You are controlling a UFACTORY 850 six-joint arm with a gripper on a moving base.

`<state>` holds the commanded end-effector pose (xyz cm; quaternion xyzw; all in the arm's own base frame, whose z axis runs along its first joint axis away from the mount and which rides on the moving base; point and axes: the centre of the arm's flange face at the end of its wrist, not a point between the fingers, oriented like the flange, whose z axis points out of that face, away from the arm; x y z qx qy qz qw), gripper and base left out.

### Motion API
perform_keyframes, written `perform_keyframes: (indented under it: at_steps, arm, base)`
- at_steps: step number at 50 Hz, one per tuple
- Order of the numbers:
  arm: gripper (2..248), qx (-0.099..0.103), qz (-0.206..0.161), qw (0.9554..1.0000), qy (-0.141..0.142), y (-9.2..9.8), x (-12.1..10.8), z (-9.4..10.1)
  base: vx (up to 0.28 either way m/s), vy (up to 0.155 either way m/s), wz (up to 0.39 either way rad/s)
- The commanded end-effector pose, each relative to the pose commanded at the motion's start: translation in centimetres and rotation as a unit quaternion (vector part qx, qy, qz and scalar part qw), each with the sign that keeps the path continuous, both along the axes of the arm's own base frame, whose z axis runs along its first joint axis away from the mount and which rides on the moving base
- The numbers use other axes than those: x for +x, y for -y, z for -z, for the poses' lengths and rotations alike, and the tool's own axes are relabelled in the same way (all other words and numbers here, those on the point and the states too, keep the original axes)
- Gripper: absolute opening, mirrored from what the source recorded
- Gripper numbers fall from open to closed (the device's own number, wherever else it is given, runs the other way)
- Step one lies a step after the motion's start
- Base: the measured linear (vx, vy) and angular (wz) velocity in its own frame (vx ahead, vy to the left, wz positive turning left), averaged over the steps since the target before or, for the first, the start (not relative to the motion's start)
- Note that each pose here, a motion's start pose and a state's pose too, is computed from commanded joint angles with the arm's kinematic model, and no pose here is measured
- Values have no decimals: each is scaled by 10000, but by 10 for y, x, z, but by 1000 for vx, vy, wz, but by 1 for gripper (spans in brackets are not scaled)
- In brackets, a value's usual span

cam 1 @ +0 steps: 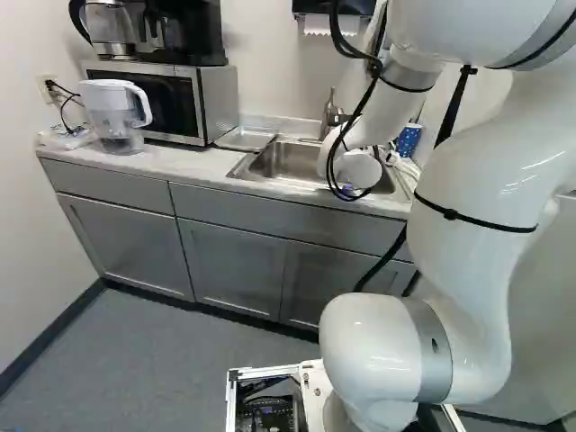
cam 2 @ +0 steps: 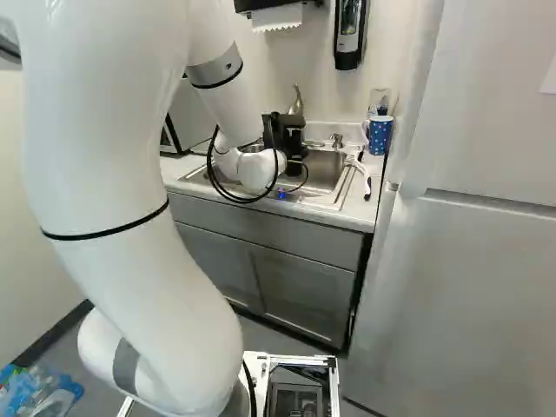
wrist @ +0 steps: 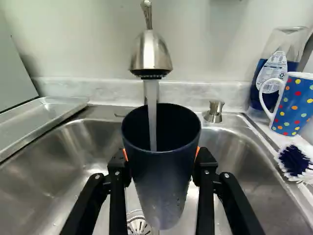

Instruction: Rinse the cup and place it in the tray

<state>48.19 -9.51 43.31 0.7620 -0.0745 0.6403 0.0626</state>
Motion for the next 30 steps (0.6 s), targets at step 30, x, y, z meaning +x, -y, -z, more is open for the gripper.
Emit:
perform_keyframes:
  at_steps: [30]
  arm:
    - [126,0,0,10000,0,0,0,0]
  base:
    - [0,0,0]
